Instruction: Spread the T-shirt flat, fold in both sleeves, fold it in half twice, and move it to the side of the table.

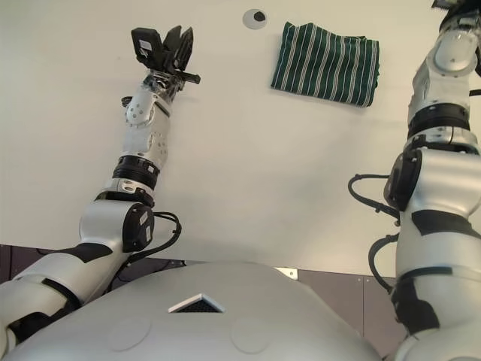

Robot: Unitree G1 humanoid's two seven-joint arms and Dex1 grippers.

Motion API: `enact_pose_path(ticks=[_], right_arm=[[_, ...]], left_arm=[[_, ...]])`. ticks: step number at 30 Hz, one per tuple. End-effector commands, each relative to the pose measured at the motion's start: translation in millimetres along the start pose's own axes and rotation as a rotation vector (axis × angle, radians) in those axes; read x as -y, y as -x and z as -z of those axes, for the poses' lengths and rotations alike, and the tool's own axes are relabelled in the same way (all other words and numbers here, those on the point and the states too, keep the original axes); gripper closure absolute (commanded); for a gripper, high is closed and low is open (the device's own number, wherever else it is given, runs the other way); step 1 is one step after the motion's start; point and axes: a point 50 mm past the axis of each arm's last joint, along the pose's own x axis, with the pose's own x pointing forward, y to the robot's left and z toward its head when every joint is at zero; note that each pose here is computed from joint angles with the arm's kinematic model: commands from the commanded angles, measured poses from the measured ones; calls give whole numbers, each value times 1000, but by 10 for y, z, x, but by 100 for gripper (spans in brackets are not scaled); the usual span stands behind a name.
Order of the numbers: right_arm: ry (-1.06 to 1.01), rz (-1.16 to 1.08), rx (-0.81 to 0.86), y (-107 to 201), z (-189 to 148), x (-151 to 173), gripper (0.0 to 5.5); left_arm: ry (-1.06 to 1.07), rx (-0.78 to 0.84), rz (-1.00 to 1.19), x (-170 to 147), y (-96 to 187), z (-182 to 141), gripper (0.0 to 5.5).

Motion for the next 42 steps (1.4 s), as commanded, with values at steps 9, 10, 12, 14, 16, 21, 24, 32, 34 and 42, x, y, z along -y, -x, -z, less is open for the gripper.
enact_pose_path(ticks=[9,10,12,14,16,21,24,32,34,42], right_arm=[[25,40,-47,208,467,346,414],[28,57,-52,213,484,400,414],[13,78,-43,191,444,435,414],[-1,73,-26,155,368,378,414],[-4,60,-11,136,315,313,414],[3,44,-8,168,359,291,414],[5,49,-18,192,411,331,414],[-7,9,25,110,226,226,414],[-11,-2,40,90,173,201,414],[-20,-28,66,51,69,152,414]], left_arm=[[-7,39,-9,344,91,155,433],[-7,39,7,399,95,168,433],[-6,25,46,456,124,206,433],[-2,16,54,435,143,218,433],[-10,18,53,407,139,199,433],[-24,14,57,410,124,184,433],[-29,10,54,403,134,194,433],[-37,14,8,342,108,175,433],[-39,15,-16,309,108,174,433],[-53,18,-64,225,103,162,433]])
